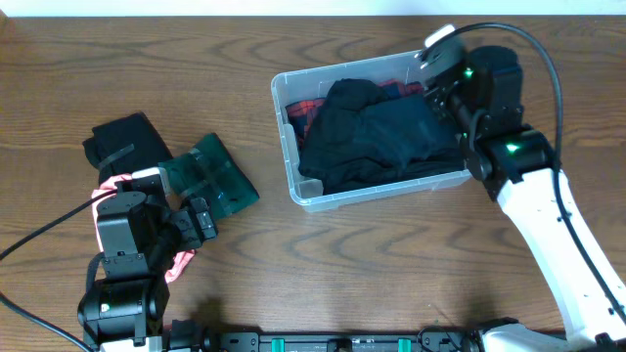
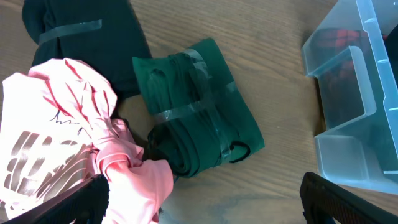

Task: Pack container
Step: 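Grasp the remaining black cloth on the right and place it in the bin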

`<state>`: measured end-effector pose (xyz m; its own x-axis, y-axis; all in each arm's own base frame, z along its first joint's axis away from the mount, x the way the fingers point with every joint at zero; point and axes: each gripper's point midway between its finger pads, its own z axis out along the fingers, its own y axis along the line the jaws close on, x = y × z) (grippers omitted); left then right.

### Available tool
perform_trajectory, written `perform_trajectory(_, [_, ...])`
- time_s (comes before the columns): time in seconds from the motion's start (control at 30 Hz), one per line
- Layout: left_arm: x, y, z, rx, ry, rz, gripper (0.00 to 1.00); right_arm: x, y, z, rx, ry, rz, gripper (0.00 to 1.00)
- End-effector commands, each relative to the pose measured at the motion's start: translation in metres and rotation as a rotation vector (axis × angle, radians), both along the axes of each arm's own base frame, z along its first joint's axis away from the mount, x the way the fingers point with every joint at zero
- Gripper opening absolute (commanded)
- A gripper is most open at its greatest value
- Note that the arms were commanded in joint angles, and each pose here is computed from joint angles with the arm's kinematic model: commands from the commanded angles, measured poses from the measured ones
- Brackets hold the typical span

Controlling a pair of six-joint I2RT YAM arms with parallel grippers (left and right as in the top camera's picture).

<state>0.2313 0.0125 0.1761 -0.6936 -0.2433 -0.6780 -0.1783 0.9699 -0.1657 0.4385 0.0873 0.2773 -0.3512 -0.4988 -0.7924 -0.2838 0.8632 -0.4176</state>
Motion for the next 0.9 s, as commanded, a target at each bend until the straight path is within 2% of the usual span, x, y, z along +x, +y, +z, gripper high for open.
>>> perform_trajectory(0.0, [0.002,-0.001,0.009,-0.002,-0.020,0.000,0.98,0.002,0.009,-0.002,0.127,0.016,-0.031,0.17])
perform_trajectory(0.13, [0.002,-0.001,0.009,-0.002,-0.020,0.000,0.98,0.000,0.014,-0.059,0.182,0.206,-0.068,0.11])
perform_trajectory(0.2, [0.002,-0.001,0.009,-0.002,-0.019,0.000,0.98,-0.012,0.011,-0.100,0.189,0.359,-0.124,0.08])
perform_trajectory(0.3, [0.002,-0.001,0.009,-0.002,-0.020,0.000,0.98,-0.040,0.003,-0.160,0.179,0.600,-0.225,0.07])
perform_trajectory(0.4, [0.002,-0.001,0.009,-0.002,-0.021,0.000,0.98,-0.052,0.000,-0.195,0.150,0.722,-0.267,0.08])
perform_trajectory(0.5, [0.002,-0.001,0.009,-0.002,-0.021,0.000,0.98,-0.052,-0.001,-0.212,0.131,0.754,-0.278,0.09])
perform_trajectory(0.67, [0.002,-0.001,0.009,-0.002,-0.020,0.000,0.98,-0.035,0.004,-0.185,0.166,0.664,-0.260,0.08])
perform_trajectory(0.8, [0.002,-0.001,0.009,-0.002,-0.020,0.000,0.98,-0.025,0.004,-0.114,0.223,0.489,-0.240,0.10])
perform_trajectory(0.87, [0.002,-0.001,0.009,-0.002,-0.020,0.000,0.98,-0.023,-0.011,-0.076,0.256,0.369,-0.298,0.11])
